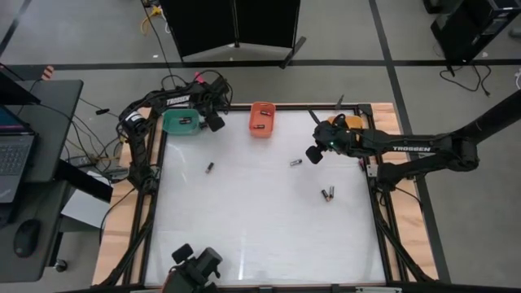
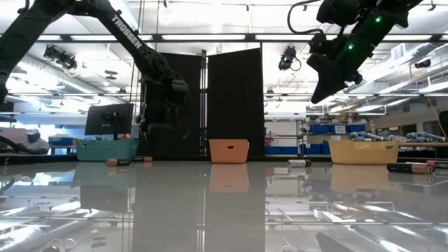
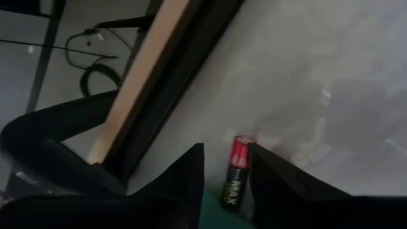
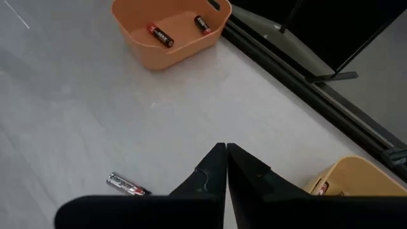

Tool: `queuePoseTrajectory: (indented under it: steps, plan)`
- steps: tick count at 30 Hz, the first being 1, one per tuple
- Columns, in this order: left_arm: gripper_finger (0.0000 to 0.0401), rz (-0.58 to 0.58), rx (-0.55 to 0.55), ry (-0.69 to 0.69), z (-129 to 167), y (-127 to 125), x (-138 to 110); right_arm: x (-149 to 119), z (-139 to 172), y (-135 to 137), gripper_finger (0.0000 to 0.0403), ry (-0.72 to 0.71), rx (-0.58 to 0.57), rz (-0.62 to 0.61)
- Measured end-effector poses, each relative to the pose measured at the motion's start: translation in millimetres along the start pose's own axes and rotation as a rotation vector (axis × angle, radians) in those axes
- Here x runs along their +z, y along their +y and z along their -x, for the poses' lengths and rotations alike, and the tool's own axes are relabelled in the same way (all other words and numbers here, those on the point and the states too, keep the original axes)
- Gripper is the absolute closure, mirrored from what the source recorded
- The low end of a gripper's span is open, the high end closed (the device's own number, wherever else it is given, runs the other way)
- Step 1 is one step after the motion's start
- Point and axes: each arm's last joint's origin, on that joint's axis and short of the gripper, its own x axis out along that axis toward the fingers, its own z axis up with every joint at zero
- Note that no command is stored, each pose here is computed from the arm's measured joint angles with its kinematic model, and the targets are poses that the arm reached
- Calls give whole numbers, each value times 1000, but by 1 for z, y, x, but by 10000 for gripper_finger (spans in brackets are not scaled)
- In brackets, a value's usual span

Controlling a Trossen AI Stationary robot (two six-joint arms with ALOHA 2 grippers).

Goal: Sort batteries
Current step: Put the top red battery into the orange container

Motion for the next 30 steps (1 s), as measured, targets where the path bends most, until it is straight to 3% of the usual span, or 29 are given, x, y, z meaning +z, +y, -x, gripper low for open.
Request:
queuePoseTrajectory:
  steps: [21, 30]
  plan:
    - [277, -64, -38, 64, -23, -5, 0, 0, 0, 0, 390, -2, -2, 5]
    - [355, -70, -45, 65, -23, -6, 0, 0, 0, 0, 380, -2, -2, 14]
